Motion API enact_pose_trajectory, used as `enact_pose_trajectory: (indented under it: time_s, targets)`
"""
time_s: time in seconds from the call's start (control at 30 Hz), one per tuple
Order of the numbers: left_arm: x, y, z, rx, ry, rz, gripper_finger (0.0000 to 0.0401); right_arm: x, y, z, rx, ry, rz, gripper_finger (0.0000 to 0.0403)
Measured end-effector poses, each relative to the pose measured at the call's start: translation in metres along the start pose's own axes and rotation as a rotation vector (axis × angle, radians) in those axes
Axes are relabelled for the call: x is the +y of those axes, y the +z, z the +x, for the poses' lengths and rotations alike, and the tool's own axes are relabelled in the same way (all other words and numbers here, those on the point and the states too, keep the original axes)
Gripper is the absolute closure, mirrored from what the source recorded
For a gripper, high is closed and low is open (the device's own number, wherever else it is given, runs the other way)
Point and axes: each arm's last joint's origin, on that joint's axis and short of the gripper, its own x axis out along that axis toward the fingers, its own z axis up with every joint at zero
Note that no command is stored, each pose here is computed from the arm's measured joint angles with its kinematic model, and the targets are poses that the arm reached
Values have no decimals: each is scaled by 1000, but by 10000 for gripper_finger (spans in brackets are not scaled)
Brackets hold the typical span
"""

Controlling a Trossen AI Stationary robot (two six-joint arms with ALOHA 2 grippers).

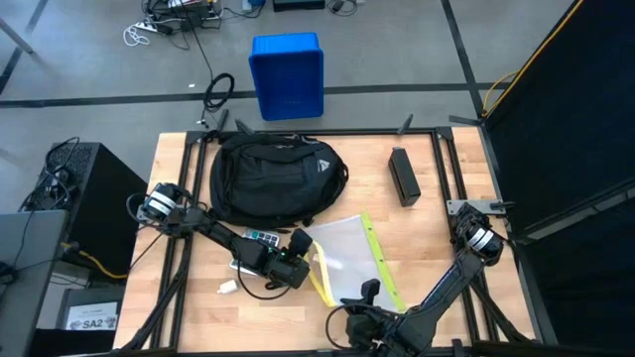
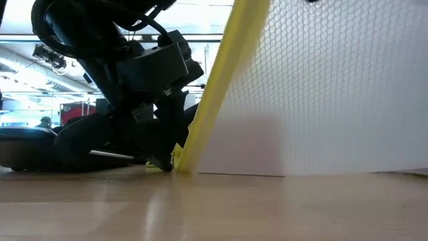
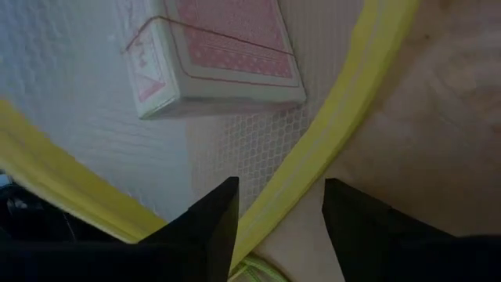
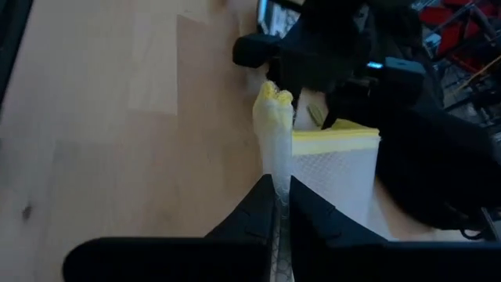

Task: Unpack backpack
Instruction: Adjust the yellow zip bag

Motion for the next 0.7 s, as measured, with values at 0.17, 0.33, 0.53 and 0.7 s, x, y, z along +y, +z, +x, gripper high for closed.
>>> enact_pose_trajectory:
  time_s: [0.17,0.33,0.53,0.7]
  targets:
    - [1,0,1,-2,17,-9,243,-7,5,-5,-37,-29,20,403]
    - [2,1,1,-9,22,-17,242,-12,14,-11,-52,-38,24,403]
    - [4,3,3,-42,22,-57,242,-17,23,-16,-63,-43,27,403]
    - [9,2,8,-52,2,-133,259,-18,26,-18,-66,-42,29,403]
